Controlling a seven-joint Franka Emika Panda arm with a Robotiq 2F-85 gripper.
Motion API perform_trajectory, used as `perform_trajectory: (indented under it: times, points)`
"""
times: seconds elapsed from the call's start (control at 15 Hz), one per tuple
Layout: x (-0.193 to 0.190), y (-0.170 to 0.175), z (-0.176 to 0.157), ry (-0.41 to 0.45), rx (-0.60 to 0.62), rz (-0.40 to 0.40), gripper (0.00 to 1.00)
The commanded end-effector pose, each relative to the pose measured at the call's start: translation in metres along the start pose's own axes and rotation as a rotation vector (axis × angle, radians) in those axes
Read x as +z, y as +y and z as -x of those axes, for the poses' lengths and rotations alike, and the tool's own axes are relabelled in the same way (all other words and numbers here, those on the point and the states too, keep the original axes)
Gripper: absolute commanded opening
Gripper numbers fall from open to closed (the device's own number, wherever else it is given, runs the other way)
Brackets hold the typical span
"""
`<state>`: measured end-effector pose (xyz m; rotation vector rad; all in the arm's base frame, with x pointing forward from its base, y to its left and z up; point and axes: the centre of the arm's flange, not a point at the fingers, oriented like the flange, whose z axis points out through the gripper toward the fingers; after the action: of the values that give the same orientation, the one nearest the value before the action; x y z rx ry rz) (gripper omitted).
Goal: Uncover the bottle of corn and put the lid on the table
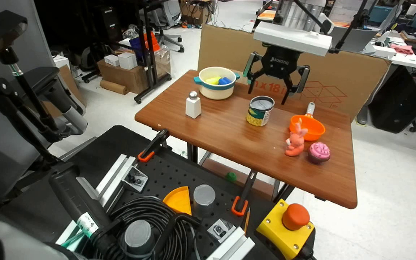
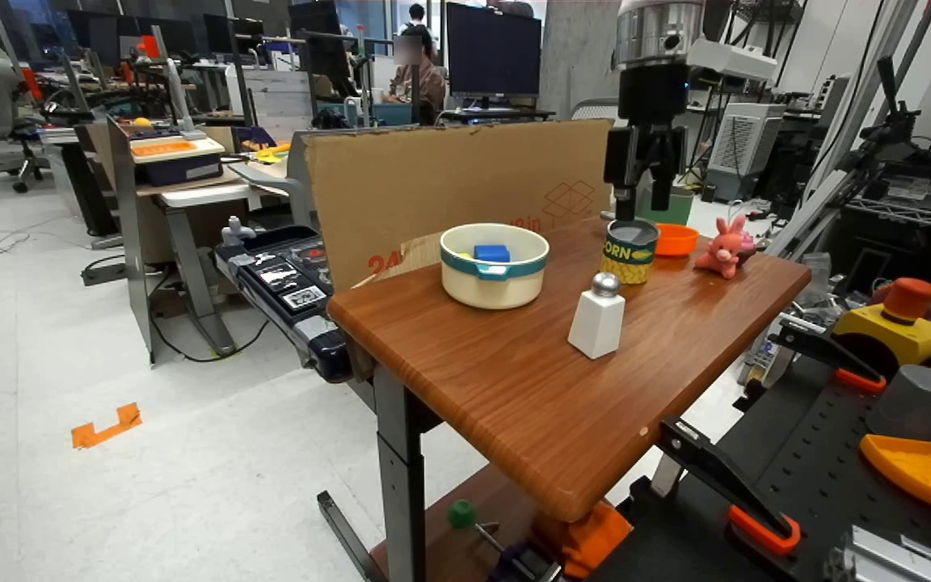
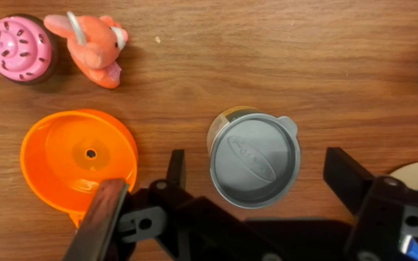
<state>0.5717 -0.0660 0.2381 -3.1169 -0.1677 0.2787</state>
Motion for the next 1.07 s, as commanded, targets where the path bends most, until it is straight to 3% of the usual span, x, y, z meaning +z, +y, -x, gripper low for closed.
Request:
perform_trajectory:
  times: [0.0,0.53,1.0]
  points:
    - [0.0005,0.0013,-0.0109,-0.024,0.031,-0.005,0.66]
    - [0.0019,0.0030,-0.0162,-0.041,0.068,-0.012,0.03]
    - [-0.0065,0.0022,-0.0165,-0.017,0.072,-0.018,0.01]
